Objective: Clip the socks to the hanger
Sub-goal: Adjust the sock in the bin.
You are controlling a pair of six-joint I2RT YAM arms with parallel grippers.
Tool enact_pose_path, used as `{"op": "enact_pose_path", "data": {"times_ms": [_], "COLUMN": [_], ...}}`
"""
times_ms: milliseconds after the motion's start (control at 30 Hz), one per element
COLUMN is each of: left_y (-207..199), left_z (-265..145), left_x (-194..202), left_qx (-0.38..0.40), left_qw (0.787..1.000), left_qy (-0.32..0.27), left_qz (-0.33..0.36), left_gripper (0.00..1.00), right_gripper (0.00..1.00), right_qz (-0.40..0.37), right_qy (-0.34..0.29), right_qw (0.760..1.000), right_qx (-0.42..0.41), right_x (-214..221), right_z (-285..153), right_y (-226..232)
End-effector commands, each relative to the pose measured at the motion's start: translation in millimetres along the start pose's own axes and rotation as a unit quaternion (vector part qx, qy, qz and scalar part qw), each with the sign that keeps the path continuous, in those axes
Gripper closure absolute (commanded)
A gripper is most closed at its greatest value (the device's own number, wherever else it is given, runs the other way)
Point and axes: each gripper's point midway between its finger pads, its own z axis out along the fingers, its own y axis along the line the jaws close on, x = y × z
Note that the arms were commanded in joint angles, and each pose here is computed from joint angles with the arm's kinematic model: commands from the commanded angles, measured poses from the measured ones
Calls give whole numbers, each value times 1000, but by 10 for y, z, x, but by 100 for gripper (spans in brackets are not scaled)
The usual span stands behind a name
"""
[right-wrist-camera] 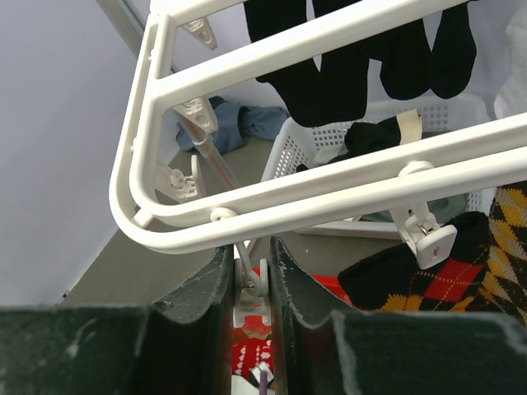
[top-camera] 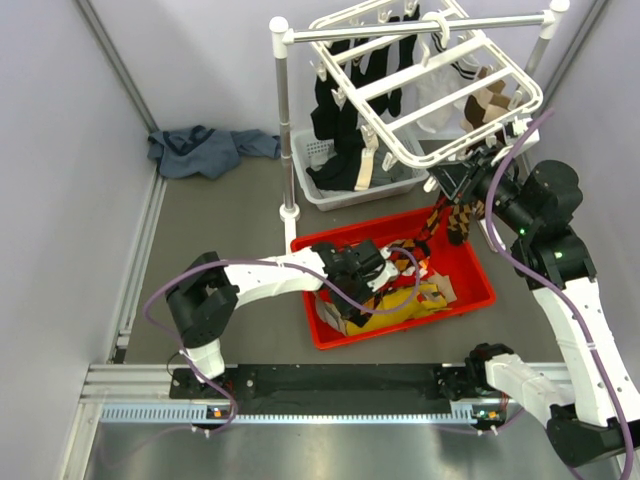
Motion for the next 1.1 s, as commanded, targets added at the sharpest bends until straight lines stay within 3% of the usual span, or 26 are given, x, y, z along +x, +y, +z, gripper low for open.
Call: {"op": "enact_pose_path", "data": {"times_ms": [0,133,333,500,633,833,1067], "left_y": [-105,-92,87,366,542,489,645], "left_z": [-185,-394,-811,-890,-676,-440,-353], "left_x": [-381,-611,-1010,-1263,-1390,-1694,-2019], "left_qx": [32,52,89,76,85,133,116], "left_qw": [998,991,961,934,929,925,911], "left_qy": [-59,-113,-221,-283,-268,-254,-294], "left_qz": [-10,-47,-142,-207,-242,-250,-263], "left_gripper": [81,100,100,100,98,90,89], "right_gripper": [97,97,97,97,97,97,98], "right_qz": [-7,-11,-18,-19,-18,-18,-16], "right_qy": [-2,-2,-8,-8,-9,-9,-7], "right_qw": [1000,1000,1000,1000,1000,999,1000], "right_qx": [19,21,23,21,23,25,25], "right_x": [21,30,18,25,22,32,55], "right_z": [-30,-44,-53,-52,-57,-56,-33], "right_y": [-79,-86,-97,-95,-100,-108,-121]}}
